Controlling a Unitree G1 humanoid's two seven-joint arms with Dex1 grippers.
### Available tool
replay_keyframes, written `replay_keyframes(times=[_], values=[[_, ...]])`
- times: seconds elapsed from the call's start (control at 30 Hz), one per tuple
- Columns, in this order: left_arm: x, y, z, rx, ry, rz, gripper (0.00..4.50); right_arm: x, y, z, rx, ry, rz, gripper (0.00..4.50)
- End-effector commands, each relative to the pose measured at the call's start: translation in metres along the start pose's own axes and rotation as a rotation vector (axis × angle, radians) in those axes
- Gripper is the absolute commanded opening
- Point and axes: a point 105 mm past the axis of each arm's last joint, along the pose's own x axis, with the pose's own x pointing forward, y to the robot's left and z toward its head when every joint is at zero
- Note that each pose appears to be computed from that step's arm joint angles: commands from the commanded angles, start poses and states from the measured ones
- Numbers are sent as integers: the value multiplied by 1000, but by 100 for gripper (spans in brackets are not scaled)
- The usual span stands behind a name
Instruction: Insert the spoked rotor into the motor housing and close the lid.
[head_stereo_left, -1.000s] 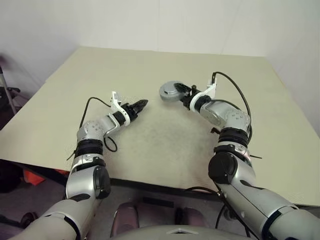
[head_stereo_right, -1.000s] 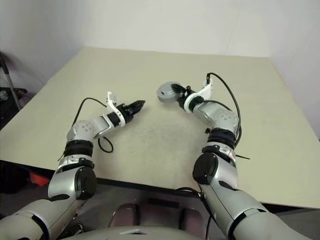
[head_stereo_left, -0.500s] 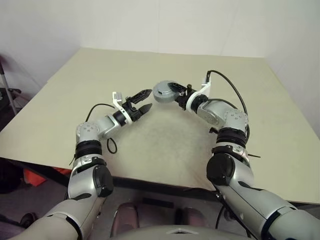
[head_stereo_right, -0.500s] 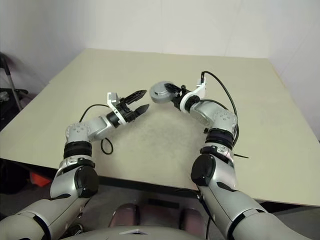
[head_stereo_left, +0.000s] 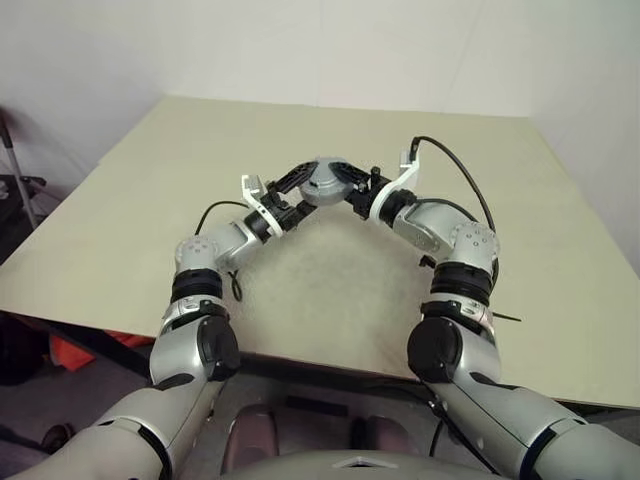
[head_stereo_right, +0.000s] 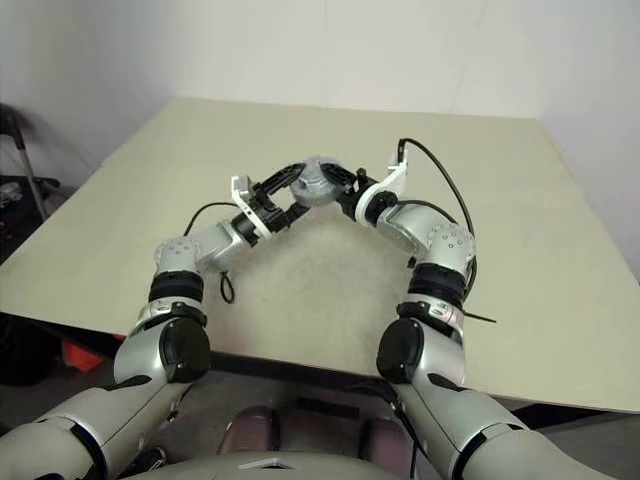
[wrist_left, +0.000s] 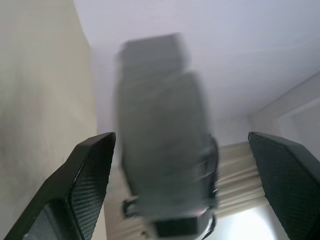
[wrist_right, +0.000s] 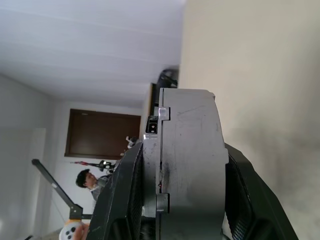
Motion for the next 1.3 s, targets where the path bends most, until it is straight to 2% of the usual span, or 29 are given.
replay_keyframes(times=[0.03,0.2,0.3,0.43,0.47,0.67,0.73,0.97,1.1,1.2,1.3], values=[[6,-15,9,24,-27,-51,447,-3,30,7,-50,-27,100,212],[8,-9,10,36,-35,-16,447,-2,29,8,-52,-33,96,212],[9,-7,11,40,-42,-7,361,-2,31,8,-56,-37,101,212],[10,-9,10,36,-36,-17,220,-2,34,8,-61,-37,110,212],[10,-9,10,35,-34,-19,209,-3,34,8,-62,-37,110,212],[9,-12,7,32,-13,-41,209,-3,32,8,-88,-44,95,212],[8,-12,8,37,-19,-37,209,-4,36,7,-128,-47,136,212],[5,-11,13,57,-44,-26,209,-3,25,16,-240,-122,35,446],[0,-7,26,115,-115,6,209,-3,17,25,-283,-183,-19,446],[-15,-3,60,209,-288,71,209,-5,-1,34,-308,-232,-110,446],[-37,-2,88,252,-422,127,209,-7,-5,35,-306,-237,-114,446]])
